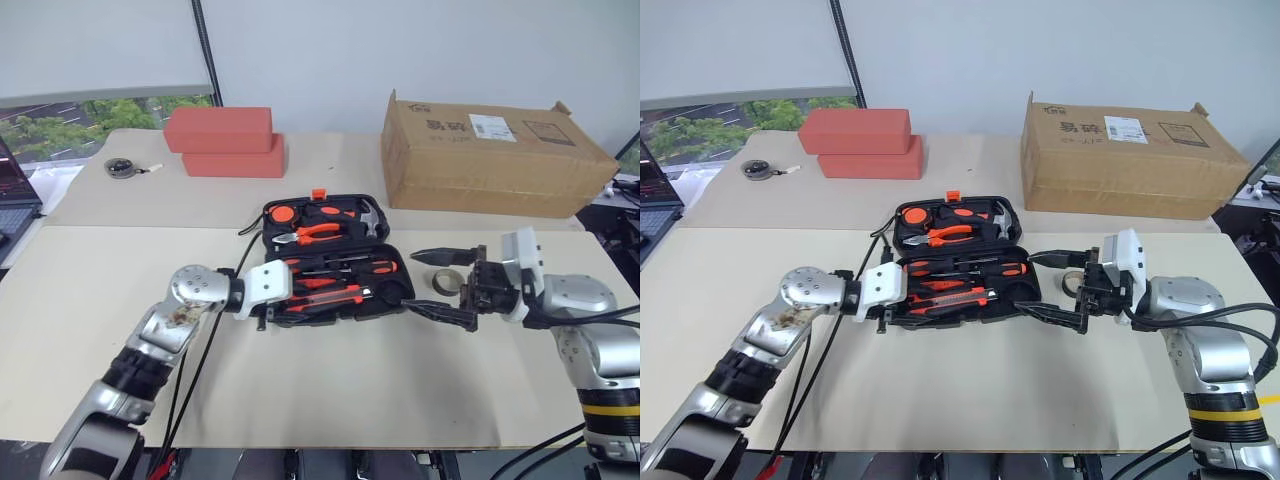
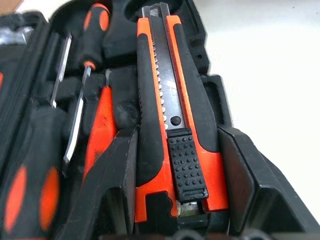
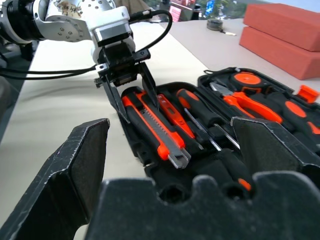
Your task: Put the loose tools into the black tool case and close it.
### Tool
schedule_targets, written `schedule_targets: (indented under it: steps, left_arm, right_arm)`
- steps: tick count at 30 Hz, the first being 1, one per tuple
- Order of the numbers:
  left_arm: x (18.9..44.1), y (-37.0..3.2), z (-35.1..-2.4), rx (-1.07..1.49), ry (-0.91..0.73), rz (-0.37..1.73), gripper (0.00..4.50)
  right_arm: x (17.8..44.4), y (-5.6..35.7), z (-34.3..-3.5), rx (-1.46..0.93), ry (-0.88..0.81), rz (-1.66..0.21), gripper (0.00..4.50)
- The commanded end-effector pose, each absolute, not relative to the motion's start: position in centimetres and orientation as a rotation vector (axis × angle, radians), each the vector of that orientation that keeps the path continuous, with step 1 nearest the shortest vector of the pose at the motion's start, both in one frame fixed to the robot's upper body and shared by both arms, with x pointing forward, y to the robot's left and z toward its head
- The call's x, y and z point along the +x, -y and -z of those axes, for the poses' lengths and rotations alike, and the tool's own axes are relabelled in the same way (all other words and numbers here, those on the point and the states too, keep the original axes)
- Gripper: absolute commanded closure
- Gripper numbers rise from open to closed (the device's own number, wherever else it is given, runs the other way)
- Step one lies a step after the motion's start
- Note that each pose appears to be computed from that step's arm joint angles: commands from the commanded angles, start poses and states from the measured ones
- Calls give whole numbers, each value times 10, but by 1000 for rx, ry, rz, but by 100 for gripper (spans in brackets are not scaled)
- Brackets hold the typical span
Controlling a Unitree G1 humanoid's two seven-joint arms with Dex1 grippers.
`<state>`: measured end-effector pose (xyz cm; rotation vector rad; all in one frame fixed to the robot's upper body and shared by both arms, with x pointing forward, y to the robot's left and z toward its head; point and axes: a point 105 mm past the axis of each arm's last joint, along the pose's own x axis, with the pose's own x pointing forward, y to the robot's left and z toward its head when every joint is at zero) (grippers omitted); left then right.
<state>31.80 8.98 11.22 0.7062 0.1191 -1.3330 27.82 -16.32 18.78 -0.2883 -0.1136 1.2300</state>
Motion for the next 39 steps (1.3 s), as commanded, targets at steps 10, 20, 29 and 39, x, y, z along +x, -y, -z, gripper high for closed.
schedule_targets:
  steps: [10, 20, 29, 39]
  left_arm:
    - [320, -90, -102, 743, -142, 1351, 220]
    - [322, -95, -148, 535, -41, 1378, 1]
    - [326, -86, -176, 378, 24, 1371, 83]
    - [336, -54, -142, 391, 25, 1374, 436]
  right_arm:
    - [272, 161, -204, -329, 155, -1213, 0]
    - [274, 164, -198, -326, 145, -1209, 0]
    - [275, 160, -196, -325, 154, -1218, 0]
    - [277, 155, -200, -327, 166, -1211, 0]
